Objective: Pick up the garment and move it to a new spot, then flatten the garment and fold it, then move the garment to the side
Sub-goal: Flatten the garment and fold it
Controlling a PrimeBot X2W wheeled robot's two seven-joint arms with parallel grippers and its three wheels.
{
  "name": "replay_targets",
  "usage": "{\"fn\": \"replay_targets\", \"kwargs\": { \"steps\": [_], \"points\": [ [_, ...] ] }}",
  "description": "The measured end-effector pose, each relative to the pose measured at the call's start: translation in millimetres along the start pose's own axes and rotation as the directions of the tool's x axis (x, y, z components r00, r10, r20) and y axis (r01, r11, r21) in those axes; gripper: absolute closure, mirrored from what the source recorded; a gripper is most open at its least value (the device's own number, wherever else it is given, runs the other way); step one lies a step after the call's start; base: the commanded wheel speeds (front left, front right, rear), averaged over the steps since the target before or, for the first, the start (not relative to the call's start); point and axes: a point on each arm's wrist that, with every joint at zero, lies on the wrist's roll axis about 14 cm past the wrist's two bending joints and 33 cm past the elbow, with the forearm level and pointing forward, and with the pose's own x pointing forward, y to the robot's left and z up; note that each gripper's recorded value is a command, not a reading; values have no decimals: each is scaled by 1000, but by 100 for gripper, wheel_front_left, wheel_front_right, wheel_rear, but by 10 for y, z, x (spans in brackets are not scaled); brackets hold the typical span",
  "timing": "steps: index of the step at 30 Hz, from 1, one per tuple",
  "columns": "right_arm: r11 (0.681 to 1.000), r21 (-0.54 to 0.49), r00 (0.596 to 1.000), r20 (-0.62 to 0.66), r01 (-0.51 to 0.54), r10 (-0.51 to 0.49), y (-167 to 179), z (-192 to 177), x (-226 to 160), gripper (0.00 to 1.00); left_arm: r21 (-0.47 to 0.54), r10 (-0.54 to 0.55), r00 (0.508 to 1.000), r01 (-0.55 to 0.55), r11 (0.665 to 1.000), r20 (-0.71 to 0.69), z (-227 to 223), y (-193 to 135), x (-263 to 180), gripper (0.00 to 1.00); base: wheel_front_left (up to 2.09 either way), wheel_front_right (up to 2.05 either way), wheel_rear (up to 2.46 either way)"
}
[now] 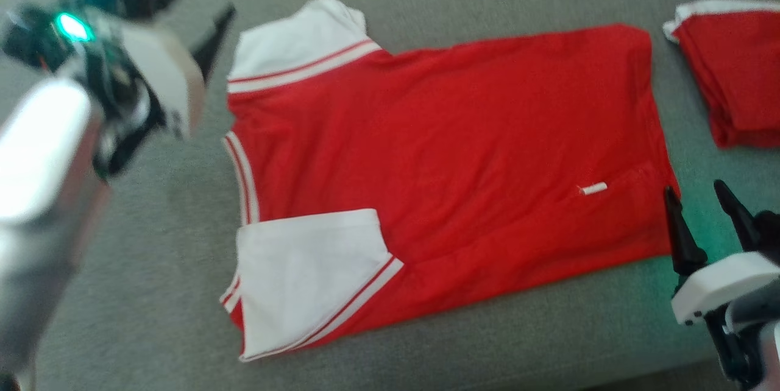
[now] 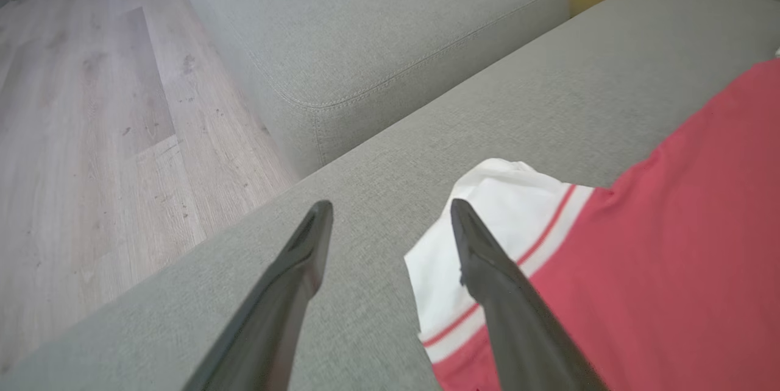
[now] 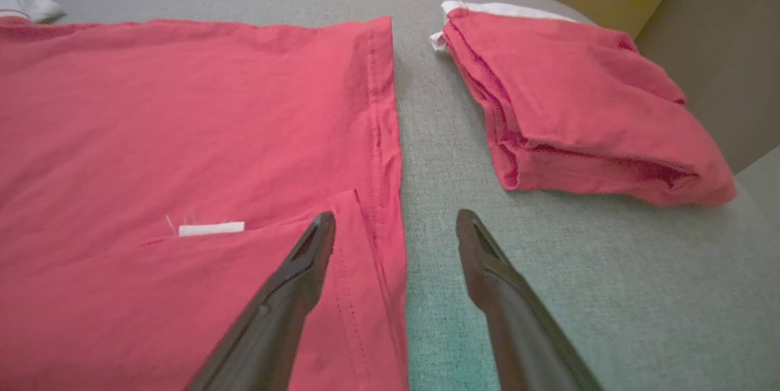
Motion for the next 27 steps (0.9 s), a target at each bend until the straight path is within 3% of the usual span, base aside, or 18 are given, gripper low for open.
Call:
{"fn": "replay_targets", "kwargs": {
  "steps": [5, 13, 20, 27],
  "points": [
    [1000, -8, 999, -54, 9, -9, -18, -135, 106, 0, 6, -3, 994, 4, 1000, -109, -65, 167, 459, 0, 0, 0, 0],
    [999, -14, 997, -72, 41, -42, -122, -186, 206, 0, 38, -39, 952, 53, 998, -303, -613, 118, 921, 0, 0, 0, 0],
    [998, -11, 995, -80, 66, -67, -205, -231, 176, 0, 16, -114, 932, 127, 992, -345, -780, -101, 953, 0, 0, 0, 0],
    [998, -6, 995, -72, 70, -71, -215, -224, 188, 0, 66, -148, 927, 181, 981, -344, -797, -178, 876, 0, 0, 0, 0]
  ]
}}
